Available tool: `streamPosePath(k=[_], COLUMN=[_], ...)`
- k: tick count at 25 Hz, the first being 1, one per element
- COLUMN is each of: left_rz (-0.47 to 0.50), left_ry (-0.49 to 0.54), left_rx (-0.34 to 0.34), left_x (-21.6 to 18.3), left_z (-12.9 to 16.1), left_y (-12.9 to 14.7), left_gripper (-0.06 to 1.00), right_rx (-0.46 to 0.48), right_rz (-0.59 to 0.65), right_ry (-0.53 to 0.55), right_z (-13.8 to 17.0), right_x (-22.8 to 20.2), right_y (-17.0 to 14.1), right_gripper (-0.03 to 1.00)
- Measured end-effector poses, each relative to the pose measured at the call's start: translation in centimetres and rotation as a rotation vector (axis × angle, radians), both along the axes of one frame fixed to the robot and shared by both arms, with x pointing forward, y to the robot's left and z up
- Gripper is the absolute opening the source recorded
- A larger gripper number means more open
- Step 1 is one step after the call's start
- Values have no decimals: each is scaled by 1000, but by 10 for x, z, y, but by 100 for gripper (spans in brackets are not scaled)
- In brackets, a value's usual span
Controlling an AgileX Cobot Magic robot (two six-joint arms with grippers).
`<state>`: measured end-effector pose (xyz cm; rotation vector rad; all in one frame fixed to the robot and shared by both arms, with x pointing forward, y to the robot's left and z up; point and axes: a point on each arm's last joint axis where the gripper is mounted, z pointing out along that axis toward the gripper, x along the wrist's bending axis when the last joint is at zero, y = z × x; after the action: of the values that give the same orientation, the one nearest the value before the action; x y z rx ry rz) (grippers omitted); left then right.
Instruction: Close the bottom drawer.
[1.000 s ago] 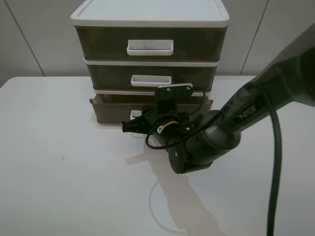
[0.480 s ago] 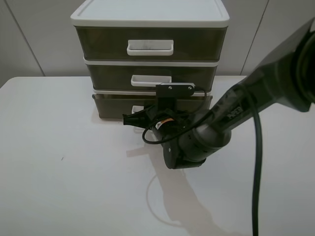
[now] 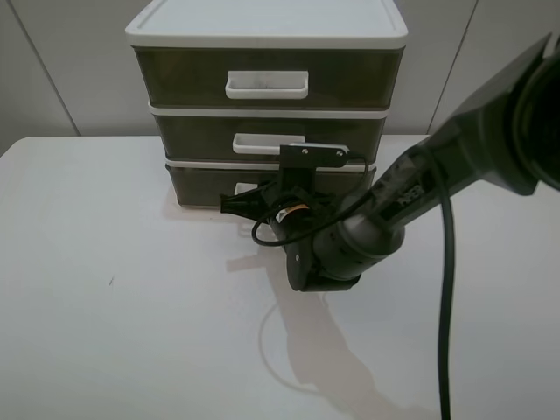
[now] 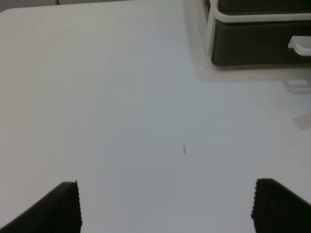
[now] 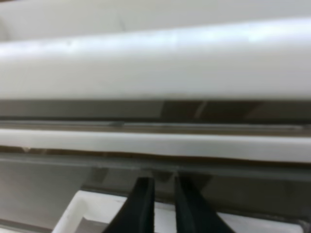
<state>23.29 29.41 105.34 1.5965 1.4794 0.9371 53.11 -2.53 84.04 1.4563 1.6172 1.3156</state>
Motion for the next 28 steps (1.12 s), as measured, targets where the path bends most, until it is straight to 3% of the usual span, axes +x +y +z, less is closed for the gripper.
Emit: streamPosePath(k=[7,15,19,22,28], left_rz=[0,0,0,0,0], left_ry=[0,0,0,0,0], left_rx=[0,0,0,0,0], left_x=[0,0,0,0,0], left_z=[0,0,0,0,0], left_y=[0,0,0,0,0], left_gripper=[72,72,72,72,72], right_rx=[17,25,-41,-64,-5], right_rz=[49,134,207,196,85], right_ry=[12,159,202,246,318], right_z=[26,64,80,89,119], right_x=[-18,-51,-71,-77,-86], right_y=[-3,-27,-49,-77,-149], right_gripper=[2,2,5,17,61])
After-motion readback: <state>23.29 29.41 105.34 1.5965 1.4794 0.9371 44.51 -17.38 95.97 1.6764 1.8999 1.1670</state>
